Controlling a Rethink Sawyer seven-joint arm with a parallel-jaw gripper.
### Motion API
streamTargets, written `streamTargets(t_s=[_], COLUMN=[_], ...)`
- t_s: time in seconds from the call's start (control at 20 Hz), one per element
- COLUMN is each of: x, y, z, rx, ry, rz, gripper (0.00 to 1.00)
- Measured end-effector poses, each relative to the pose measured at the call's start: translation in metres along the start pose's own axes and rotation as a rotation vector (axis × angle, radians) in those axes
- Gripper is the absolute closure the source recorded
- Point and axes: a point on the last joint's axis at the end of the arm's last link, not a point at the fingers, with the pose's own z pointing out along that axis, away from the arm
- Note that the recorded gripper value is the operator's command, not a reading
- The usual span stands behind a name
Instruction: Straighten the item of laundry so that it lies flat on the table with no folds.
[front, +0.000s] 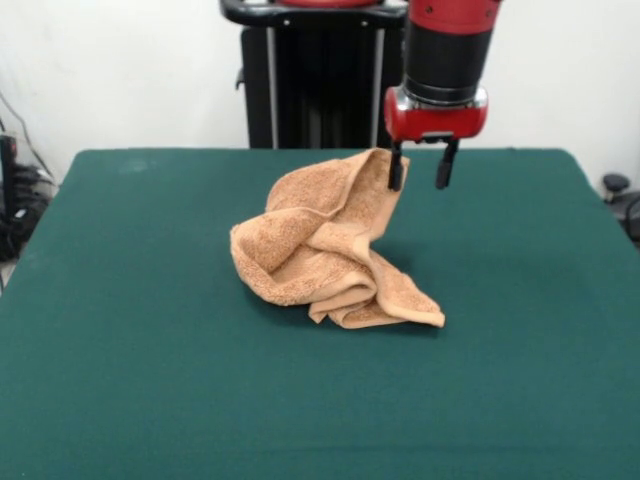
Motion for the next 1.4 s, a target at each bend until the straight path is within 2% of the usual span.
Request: streamTargets(t_s=[0.45,1.4], x=[0.001,0.030], y=[-0.001,-0.007], z=[0.000,-0.022], rx=[0.000,-0.005], ry=[0.002,0.018], rz=[0.002,0.024], gripper=[0.00,0.00])
